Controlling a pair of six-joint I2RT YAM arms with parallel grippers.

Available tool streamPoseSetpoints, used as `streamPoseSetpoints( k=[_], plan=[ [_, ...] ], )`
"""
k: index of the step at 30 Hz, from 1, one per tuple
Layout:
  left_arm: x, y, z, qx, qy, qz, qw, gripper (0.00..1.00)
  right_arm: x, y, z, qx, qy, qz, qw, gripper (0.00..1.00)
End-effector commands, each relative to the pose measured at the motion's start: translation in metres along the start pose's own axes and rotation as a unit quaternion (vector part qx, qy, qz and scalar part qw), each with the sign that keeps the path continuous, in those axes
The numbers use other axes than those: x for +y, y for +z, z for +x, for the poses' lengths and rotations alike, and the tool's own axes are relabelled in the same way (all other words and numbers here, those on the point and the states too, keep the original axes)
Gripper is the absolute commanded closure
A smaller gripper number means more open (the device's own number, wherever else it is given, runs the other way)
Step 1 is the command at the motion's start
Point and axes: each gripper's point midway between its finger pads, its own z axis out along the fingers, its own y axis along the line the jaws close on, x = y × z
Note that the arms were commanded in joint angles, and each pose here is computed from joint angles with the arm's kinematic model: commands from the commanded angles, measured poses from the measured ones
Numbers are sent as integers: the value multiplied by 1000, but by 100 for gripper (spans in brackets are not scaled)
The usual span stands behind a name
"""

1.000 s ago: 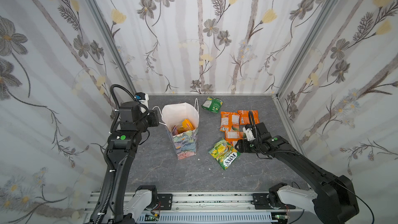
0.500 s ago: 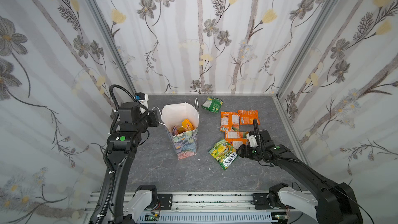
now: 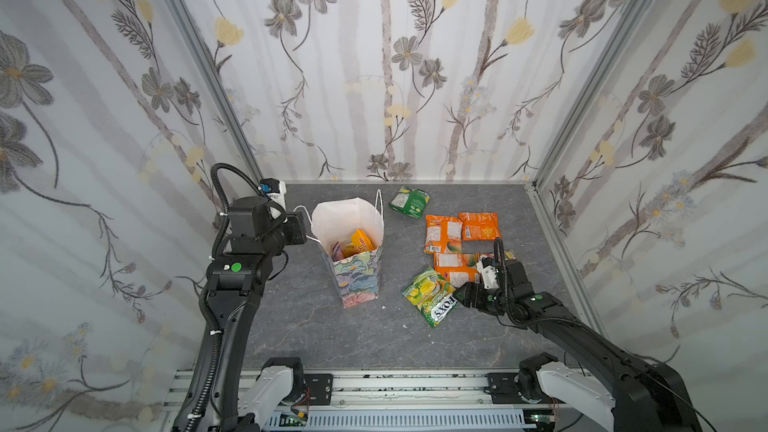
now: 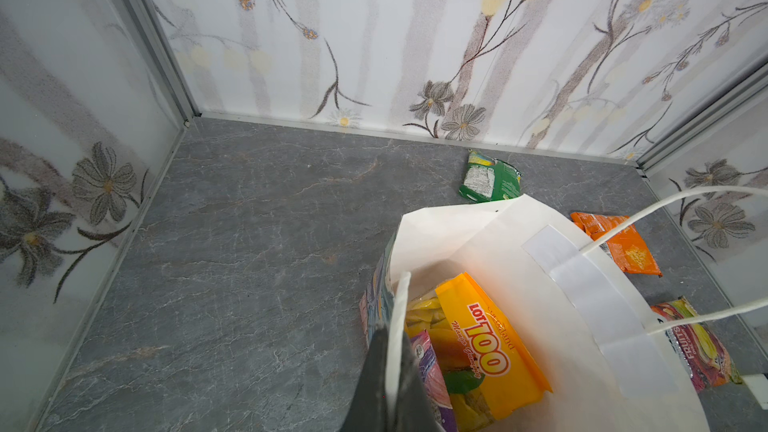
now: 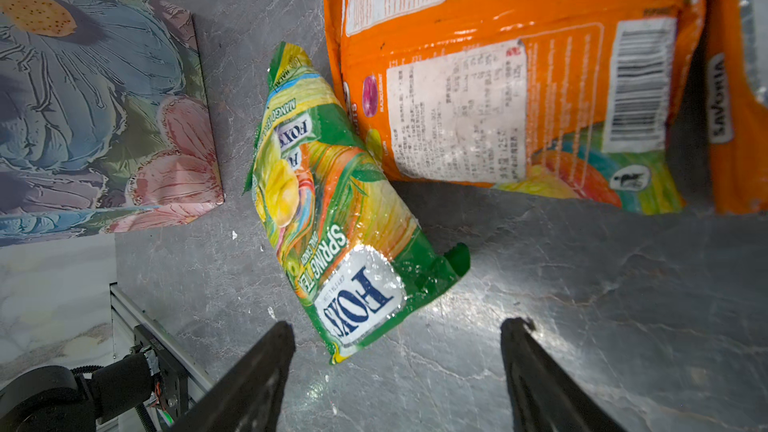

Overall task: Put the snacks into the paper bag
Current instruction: 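Close the right gripper on the FOX'S Spring Tea bag's end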

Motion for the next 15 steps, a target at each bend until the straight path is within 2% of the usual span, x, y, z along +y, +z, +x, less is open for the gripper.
streamPoseSetpoints(
  k=[1, 15],
  plan=[
    [-2, -1, -5, -11, 4, 3, 1000, 97, 2, 2, -2, -8, -1, -12, 1000, 22],
    [-2, 0, -6, -11, 5, 4, 1000, 98, 0, 14, 4, -10, 2, -40, 999, 26]
  ],
)
